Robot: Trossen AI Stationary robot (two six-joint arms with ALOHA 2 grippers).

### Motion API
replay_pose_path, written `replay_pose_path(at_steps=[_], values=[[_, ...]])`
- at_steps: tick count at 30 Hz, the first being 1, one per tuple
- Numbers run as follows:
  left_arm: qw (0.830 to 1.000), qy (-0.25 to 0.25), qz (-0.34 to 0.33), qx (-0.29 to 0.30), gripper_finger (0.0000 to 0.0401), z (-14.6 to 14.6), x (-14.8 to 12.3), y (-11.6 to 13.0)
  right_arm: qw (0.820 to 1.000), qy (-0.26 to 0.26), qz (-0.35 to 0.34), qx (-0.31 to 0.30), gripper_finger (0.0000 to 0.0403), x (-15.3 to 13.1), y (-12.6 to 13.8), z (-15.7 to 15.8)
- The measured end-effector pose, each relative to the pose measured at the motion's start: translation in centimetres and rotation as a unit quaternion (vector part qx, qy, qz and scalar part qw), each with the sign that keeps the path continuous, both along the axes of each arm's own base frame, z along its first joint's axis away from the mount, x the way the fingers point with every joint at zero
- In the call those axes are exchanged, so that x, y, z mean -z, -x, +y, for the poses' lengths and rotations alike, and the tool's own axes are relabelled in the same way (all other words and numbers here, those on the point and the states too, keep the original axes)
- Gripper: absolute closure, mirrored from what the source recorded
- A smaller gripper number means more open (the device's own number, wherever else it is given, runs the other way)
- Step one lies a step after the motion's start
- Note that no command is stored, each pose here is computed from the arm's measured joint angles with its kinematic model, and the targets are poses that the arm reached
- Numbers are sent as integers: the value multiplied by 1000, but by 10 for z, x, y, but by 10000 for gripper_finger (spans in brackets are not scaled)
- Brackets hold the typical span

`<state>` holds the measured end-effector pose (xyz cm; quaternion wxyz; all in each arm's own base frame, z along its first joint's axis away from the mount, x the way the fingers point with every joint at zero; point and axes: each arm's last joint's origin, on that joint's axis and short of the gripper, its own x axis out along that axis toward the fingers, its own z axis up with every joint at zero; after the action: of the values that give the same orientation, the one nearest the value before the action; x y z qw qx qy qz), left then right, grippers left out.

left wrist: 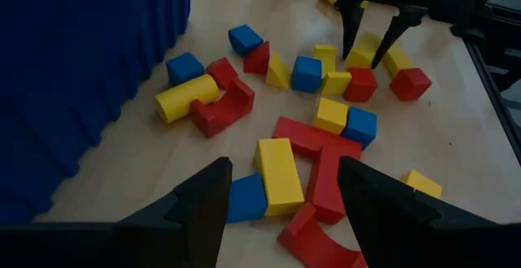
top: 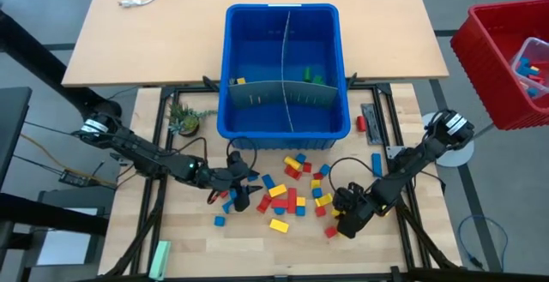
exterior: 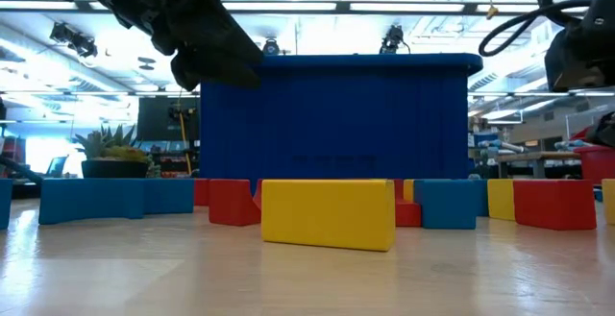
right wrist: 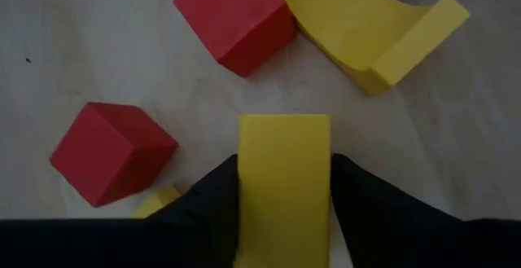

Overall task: Sort blocks
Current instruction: Put the yellow block with the other yellow blocks into the blue bin

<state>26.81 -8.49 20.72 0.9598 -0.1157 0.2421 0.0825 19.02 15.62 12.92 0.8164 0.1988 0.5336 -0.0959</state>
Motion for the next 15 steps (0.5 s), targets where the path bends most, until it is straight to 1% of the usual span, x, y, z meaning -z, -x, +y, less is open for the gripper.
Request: replay_pose_path(at_steps=[3,4,6,8,12,15], values=[[1000,-1,0,-1,167,0,0,0,1000,0,-7,-11,280,-5,1,-2],[1000,-1,0,-1,167,0,0,0,1000,1,-9,-15,287,-6,1,-3],[1000,-1,0,-2,167,0,0,0,1000,4,-10,-16,286,-11,3,-6],[1000,-1,0,-2,167,0,0,0,1000,-6,-26,-16,287,-19,3,-9],[1000,-2,0,-2,167,0,0,0,996,-35,-77,-9,287,-45,2,-20],[1000,-1,-1,-2,167,0,0,0,990,-45,-136,-15,286,-74,-2,-30]])
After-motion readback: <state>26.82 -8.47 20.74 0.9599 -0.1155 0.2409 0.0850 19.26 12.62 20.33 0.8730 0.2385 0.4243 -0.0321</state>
